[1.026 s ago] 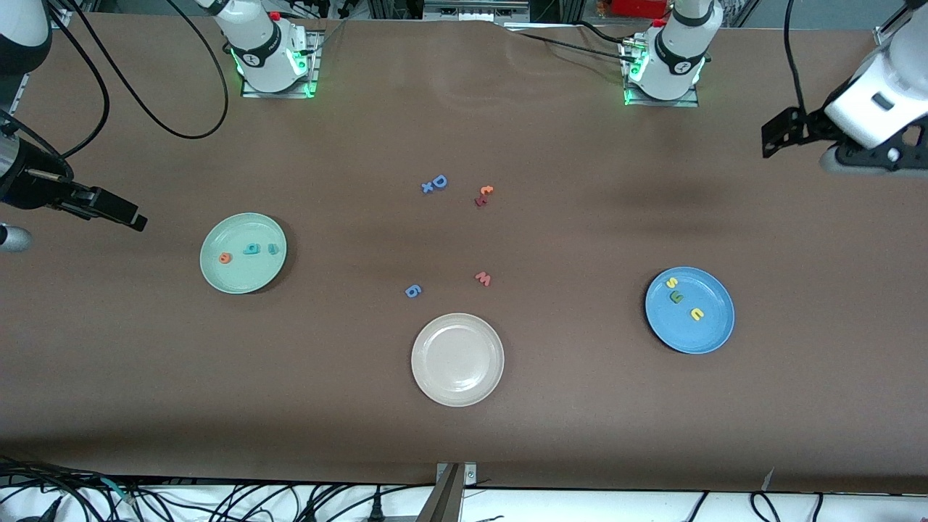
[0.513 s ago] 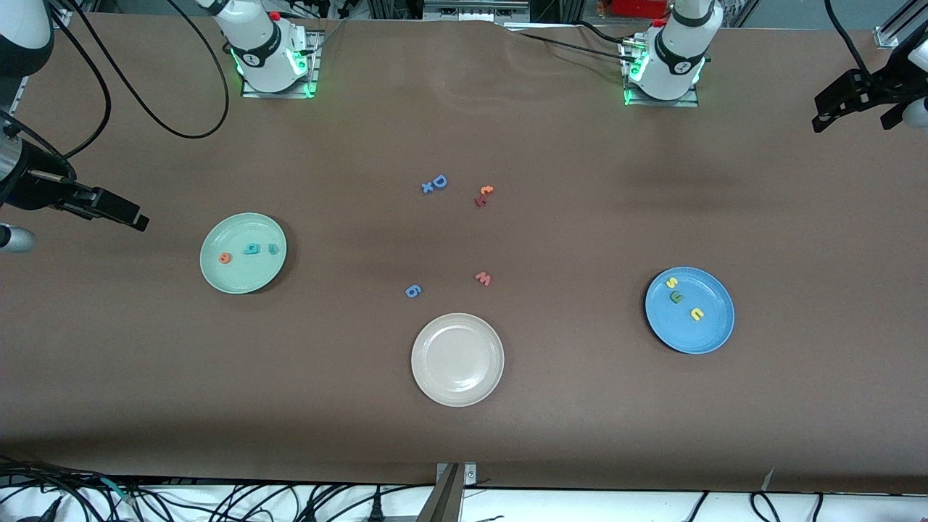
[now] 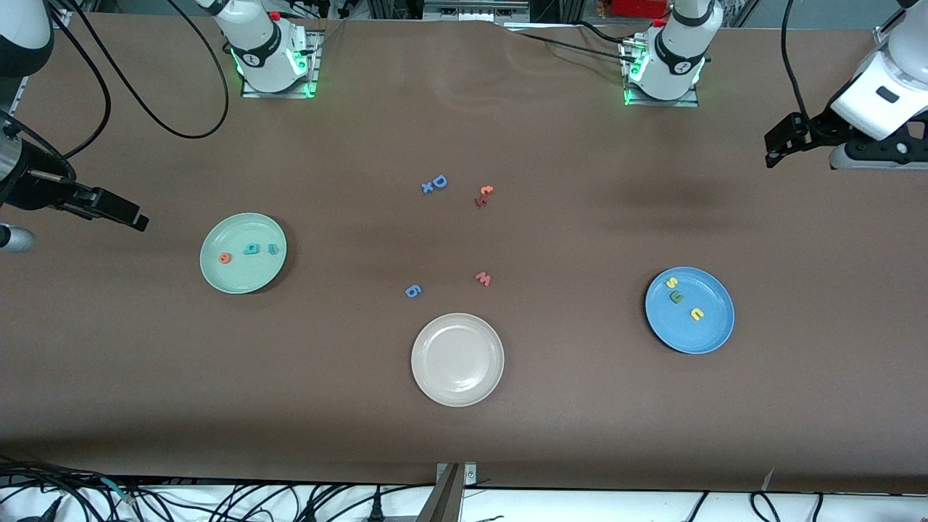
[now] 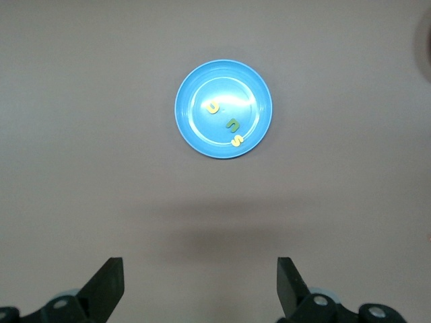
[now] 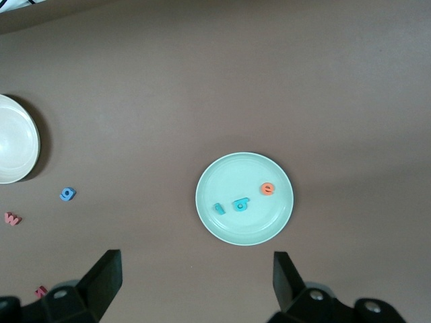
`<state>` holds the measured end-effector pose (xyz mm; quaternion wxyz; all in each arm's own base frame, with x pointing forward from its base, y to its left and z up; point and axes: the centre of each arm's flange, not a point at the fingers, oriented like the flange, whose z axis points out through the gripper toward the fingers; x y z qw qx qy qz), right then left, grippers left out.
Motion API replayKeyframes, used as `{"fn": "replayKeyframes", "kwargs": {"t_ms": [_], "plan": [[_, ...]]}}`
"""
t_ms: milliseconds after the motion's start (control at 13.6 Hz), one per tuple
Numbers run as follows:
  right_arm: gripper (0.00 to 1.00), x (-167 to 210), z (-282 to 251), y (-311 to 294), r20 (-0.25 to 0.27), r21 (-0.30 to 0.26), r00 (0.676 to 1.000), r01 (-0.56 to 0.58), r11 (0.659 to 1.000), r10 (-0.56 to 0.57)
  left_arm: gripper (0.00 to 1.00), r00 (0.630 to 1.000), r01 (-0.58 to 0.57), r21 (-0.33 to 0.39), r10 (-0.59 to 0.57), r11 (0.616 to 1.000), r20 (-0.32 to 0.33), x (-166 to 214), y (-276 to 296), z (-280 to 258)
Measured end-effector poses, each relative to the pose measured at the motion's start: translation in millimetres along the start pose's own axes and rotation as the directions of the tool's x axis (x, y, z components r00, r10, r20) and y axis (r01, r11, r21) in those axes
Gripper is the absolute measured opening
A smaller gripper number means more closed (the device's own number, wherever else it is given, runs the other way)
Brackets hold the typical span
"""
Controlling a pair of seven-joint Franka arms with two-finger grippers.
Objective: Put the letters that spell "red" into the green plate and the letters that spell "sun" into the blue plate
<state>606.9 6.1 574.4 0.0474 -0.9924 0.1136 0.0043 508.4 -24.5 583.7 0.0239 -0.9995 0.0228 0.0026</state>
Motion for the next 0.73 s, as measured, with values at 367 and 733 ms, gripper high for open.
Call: {"fn": "replayKeyframes", "kwargs": {"t_ms": [367,733], "plan": [[1.0,0,0,0,0.0,0.0,1.0,0.0,1.0,0.0,1.0,1.0,0.002,-0.005,-0.002,1.0,-0.013,2,0,-3],[1.0,0,0,0,0.0,0.0,1.0,0.0,1.0,0.0,1.0,0.999,0.03,-0.062,-0.032,0.998,-0.04,3,-18,-15]]}}
